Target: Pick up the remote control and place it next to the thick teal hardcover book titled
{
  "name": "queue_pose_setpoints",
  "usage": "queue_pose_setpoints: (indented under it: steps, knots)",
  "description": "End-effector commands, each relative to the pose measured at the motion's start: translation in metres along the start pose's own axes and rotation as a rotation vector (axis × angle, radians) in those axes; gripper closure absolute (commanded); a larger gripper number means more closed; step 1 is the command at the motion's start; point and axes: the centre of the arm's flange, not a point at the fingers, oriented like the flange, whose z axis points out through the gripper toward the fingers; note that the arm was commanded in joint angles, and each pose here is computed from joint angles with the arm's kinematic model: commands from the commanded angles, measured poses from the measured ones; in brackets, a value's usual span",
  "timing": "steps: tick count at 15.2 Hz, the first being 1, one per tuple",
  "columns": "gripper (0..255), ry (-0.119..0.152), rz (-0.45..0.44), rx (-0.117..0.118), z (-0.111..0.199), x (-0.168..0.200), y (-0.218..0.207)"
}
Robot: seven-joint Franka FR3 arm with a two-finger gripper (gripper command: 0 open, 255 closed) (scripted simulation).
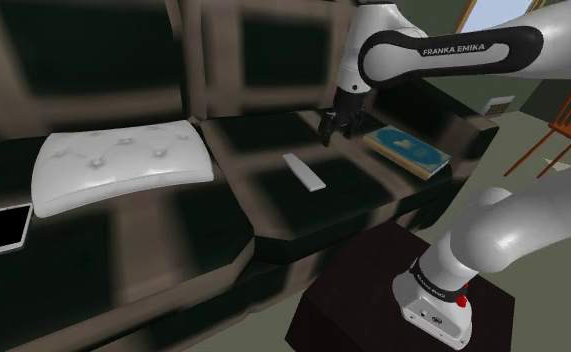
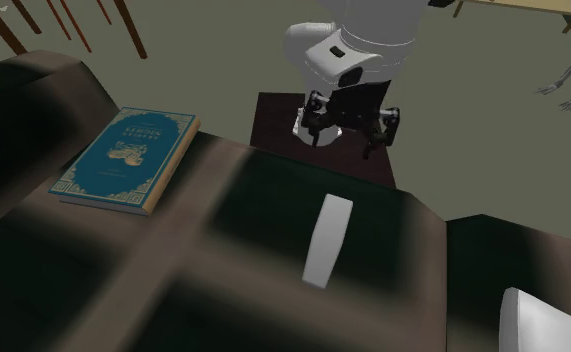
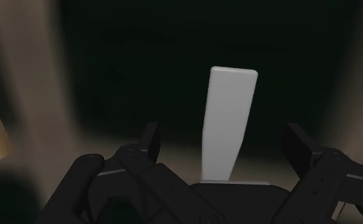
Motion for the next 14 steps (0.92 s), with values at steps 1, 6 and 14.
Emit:
queue_pose_setpoints:
  steps: [1, 6, 14]
  knots:
    - [0, -0.006, 0.016, 0.006, 0.02, 0.016, -0.003]
    - [0, -0.023, 0.055, 0.021, 0.072, 0.057, -0.01]
    - [0, -0.043, 0.099, 0.038, 0.143, 0.103, -0.018]
